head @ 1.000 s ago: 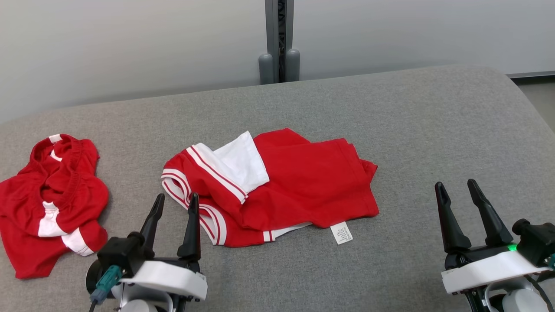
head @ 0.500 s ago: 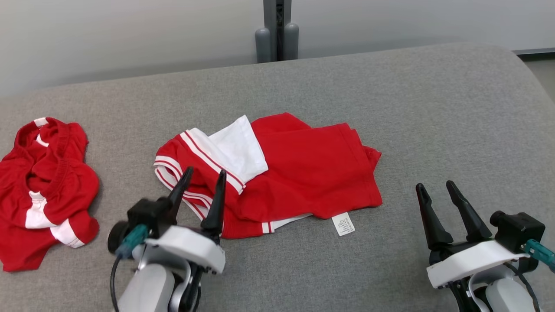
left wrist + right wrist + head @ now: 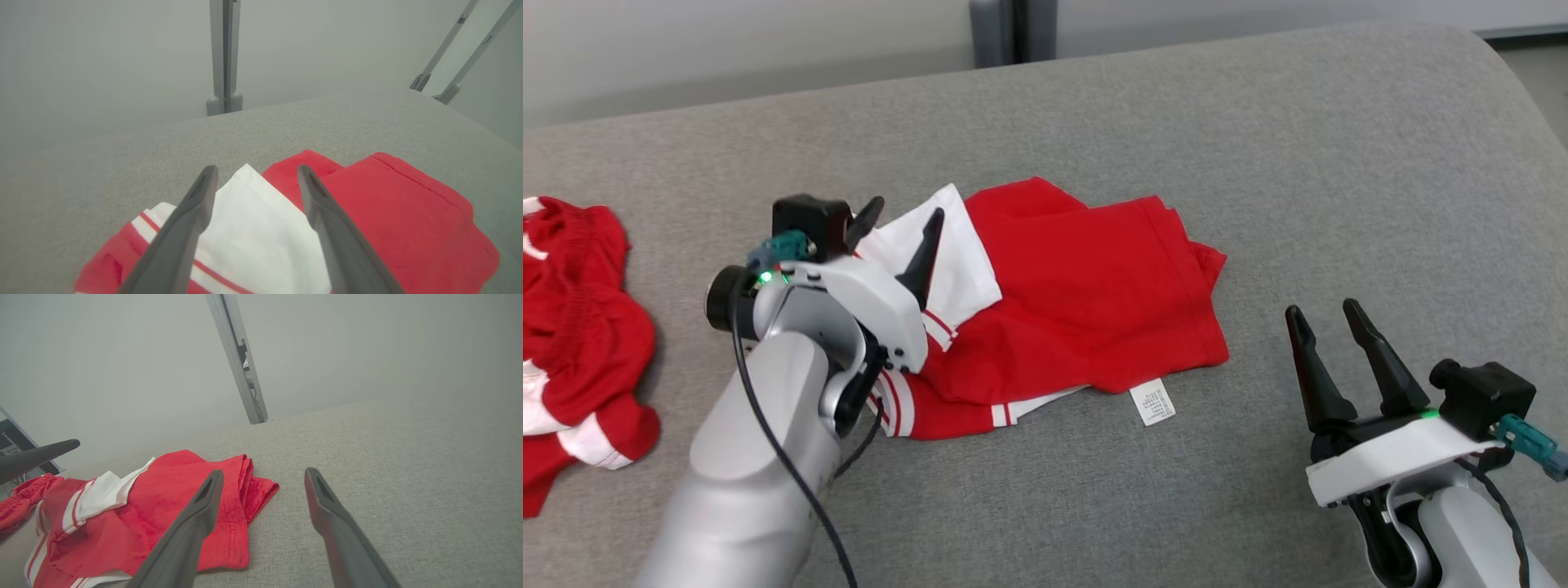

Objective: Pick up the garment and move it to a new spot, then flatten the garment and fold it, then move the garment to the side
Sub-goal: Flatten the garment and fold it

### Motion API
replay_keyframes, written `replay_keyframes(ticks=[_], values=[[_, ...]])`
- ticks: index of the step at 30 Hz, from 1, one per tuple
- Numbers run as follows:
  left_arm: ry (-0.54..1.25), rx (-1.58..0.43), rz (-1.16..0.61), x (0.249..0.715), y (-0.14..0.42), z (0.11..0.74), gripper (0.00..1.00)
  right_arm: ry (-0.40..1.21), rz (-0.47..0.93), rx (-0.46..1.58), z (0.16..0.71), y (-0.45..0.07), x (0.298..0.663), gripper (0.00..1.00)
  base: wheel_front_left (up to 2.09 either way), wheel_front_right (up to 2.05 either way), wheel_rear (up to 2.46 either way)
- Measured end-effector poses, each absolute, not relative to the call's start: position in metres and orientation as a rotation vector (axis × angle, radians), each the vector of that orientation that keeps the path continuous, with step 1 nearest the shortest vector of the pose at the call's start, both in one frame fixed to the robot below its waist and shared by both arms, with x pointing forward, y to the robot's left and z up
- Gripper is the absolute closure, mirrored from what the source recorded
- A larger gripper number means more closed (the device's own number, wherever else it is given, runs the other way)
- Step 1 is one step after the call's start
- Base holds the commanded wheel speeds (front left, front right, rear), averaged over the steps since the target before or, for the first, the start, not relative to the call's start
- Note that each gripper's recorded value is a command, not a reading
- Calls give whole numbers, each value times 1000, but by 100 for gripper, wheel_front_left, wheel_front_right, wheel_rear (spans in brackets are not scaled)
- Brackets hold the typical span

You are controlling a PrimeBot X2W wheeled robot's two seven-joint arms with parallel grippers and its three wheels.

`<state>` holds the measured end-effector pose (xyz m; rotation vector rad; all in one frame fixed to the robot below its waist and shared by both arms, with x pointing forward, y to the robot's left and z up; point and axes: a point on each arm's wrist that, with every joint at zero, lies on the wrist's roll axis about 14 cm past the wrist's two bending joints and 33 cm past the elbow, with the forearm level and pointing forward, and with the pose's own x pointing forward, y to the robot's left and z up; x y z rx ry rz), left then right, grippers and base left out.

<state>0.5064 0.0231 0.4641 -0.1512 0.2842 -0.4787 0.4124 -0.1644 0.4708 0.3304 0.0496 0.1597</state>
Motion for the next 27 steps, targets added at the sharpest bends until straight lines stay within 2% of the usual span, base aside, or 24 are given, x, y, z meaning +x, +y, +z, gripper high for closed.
replay_keyframes(ticks=[9,16,23,27], values=[[487,-179,-488,543,1,422,0,42,114,333,469,-177,422,0,0,0,0],[628,-173,-511,552,-17,388,0,62,56,321,460,-194,419,0,0,0,0],[710,-147,-514,551,-22,369,0,67,23,319,458,-203,416,0,0,0,0],[695,-133,-486,555,-15,373,0,59,22,319,460,-203,416,0,0,0,0]])
